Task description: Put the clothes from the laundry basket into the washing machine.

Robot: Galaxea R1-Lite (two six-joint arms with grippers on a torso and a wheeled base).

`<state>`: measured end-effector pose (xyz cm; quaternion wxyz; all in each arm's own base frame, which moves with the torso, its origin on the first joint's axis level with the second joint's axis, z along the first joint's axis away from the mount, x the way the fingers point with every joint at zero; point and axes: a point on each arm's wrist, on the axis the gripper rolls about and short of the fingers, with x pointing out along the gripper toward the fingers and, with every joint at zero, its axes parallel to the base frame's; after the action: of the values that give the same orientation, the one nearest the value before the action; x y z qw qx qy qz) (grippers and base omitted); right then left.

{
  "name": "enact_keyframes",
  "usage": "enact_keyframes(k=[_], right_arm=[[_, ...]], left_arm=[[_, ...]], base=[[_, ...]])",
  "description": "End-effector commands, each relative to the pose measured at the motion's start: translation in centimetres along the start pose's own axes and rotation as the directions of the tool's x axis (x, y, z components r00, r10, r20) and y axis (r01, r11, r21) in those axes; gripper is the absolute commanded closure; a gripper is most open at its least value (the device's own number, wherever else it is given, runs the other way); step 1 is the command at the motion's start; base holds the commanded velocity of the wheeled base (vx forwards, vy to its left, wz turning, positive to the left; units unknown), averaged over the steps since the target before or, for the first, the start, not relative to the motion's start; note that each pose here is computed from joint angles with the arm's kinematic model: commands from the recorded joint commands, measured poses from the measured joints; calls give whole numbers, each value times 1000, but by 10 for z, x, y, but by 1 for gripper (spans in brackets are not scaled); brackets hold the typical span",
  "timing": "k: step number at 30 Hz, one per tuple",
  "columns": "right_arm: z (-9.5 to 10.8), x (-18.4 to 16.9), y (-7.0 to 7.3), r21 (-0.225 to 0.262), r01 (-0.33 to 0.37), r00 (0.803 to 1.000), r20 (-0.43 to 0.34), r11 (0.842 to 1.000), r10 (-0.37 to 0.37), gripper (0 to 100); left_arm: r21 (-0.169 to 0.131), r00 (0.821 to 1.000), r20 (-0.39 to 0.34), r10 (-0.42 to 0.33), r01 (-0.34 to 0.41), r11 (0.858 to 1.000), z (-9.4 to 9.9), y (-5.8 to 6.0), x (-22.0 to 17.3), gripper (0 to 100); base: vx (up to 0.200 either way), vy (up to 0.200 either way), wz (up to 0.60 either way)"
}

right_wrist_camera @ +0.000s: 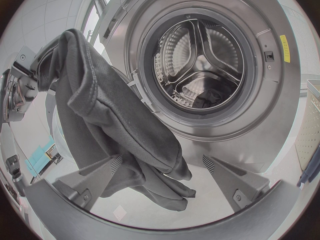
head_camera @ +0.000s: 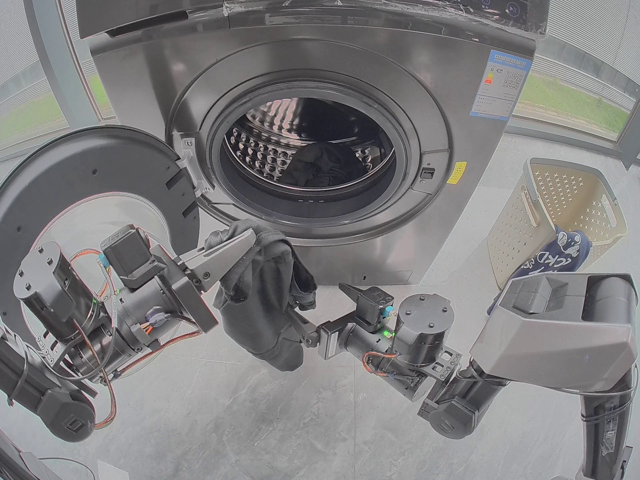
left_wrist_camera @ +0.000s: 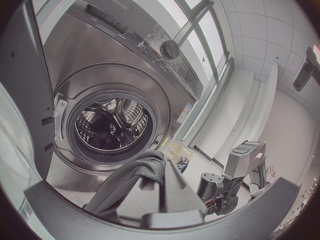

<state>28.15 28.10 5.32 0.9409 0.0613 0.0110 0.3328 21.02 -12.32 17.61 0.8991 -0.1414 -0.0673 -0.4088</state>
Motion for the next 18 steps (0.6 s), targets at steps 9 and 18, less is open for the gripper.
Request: enact_keyframes(k=[9, 18], right_arm=[[10, 6, 14, 5, -36, 998, 49, 999, 36, 0], [45, 2, 5, 13, -17, 991, 136, 1000, 15, 0]], left_arm=[[-1, 1000, -2, -1, 1, 1000, 0, 0, 0, 100], [-3, 1000, -6, -1, 1, 1000, -1, 0, 0, 100]], base=[[0, 0, 0], [0, 0, 0]])
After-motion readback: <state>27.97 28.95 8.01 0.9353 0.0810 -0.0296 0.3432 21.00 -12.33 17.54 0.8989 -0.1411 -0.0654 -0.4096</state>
